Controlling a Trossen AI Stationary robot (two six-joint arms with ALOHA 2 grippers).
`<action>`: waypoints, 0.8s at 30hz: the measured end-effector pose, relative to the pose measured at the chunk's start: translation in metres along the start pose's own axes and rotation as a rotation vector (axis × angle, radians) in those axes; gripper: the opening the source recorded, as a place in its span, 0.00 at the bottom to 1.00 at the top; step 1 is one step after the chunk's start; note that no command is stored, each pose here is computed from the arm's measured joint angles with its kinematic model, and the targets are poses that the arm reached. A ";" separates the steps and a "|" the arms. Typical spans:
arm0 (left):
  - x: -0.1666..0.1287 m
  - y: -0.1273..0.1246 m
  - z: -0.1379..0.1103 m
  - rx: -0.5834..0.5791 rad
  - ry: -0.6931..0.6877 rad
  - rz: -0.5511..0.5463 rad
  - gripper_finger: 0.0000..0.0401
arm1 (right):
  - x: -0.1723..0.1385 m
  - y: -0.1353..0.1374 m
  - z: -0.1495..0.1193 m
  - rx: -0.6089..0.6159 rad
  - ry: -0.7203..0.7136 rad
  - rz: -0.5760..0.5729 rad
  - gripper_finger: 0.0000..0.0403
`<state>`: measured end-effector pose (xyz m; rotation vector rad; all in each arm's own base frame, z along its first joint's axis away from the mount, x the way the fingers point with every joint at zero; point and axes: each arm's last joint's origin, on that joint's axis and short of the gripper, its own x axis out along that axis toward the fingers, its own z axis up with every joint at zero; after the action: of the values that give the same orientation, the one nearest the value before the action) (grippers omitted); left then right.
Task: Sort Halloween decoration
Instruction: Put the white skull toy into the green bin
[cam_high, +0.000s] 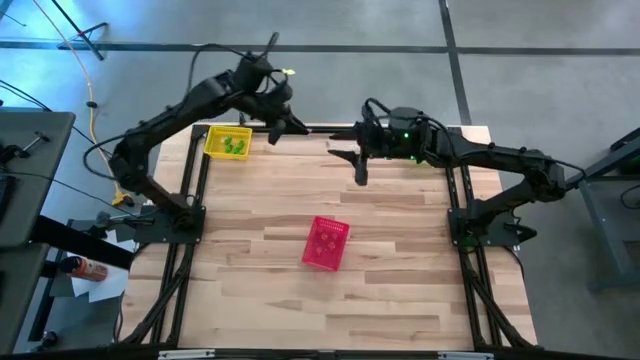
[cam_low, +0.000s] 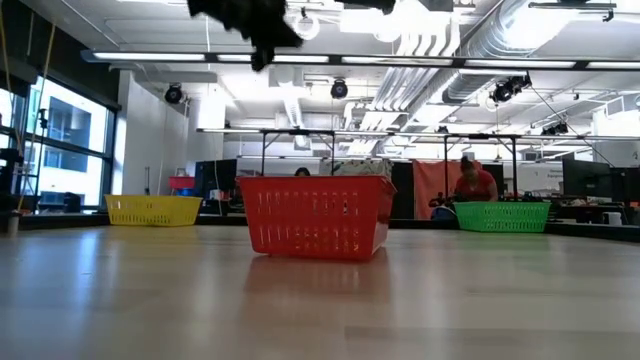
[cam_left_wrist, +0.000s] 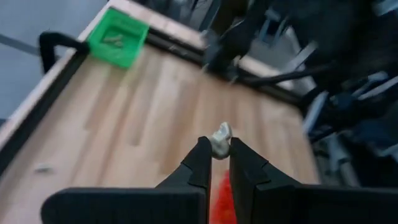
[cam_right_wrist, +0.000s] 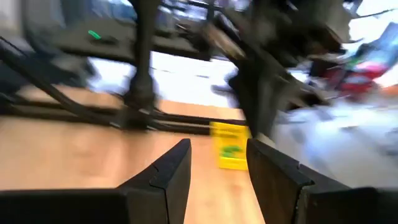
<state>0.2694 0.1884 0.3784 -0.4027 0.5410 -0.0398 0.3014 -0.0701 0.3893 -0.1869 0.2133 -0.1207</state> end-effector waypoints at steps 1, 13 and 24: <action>-0.005 -0.009 0.002 -0.015 -0.013 -0.011 0.04 | 0.000 0.002 0.000 -0.049 0.009 -0.035 0.38; -0.005 -0.082 0.029 -0.088 -0.243 -0.189 0.01 | 0.001 0.020 0.025 -0.397 0.039 -0.169 0.49; -0.004 -0.076 0.015 -0.094 -0.116 -0.137 0.00 | -0.016 0.015 0.028 -0.399 0.136 -0.310 0.54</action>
<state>0.2784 0.1245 0.4210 -0.5299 0.4011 -0.1226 0.2932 -0.0485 0.4168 -0.6110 0.3423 -0.4006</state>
